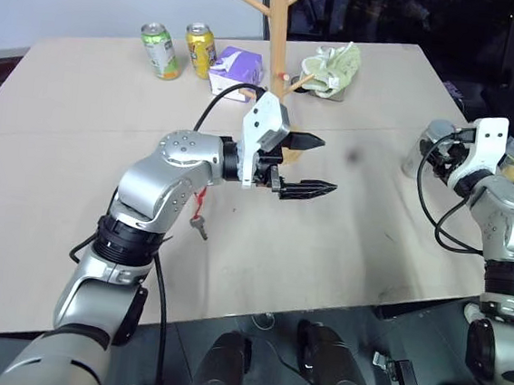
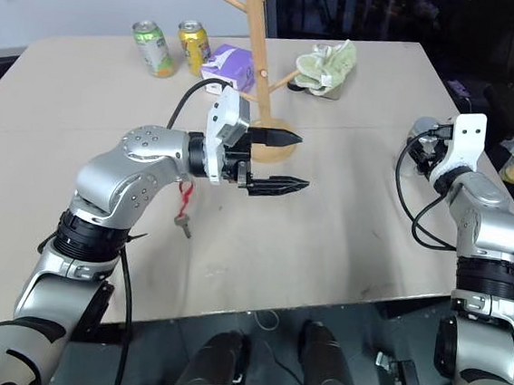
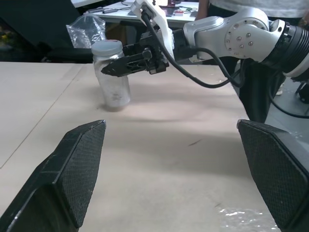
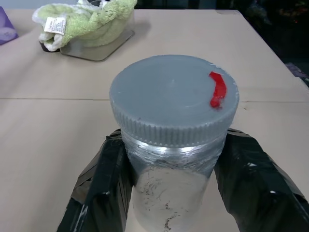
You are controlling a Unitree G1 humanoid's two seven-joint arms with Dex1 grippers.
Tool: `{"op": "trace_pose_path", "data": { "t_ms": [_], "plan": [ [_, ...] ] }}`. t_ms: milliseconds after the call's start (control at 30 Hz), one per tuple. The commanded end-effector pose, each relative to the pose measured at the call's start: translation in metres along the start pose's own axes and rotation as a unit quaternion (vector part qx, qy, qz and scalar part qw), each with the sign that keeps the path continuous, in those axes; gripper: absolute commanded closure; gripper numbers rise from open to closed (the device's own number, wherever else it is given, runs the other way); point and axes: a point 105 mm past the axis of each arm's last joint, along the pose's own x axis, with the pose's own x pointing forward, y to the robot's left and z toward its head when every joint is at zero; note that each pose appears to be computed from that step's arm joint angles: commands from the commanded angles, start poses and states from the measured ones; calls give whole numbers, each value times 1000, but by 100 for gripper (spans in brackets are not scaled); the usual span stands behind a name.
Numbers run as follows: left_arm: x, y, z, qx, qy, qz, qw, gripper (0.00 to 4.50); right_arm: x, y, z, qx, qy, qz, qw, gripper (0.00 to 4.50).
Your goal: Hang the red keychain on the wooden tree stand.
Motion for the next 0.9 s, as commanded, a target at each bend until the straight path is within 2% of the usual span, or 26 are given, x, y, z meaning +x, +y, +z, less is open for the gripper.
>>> {"op": "trace_pose_path", "data": {
  "t_ms": [33,333,367,433,467,500,767,900],
  "plan": [
    [0,0,12,26,-15,-2,1000,0,1,-2,16,-19,-31,5,999,253],
    [-2,3,14,32,-16,-1,999,0,0,5,7,-38,-24,24,999,253],
    [-2,3,15,32,-17,0,999,0,0,5,7,-38,-23,25,999,149],
    [-3,4,16,32,-18,-1,999,0,-1,5,6,-36,-21,26,999,60],
    [-3,4,16,33,-17,0,999,0,-2,4,6,-34,-20,26,999,46],
    [-3,5,16,34,-16,1,999,0,-3,4,6,-31,-20,26,999,3],
    [-19,9,17,37,1,7,999,0,-20,3,20,-33,-23,33,999,3],
    [-45,9,19,35,29,20,999,0,-45,7,52,-43,-44,52,997,3]
  ]
}}
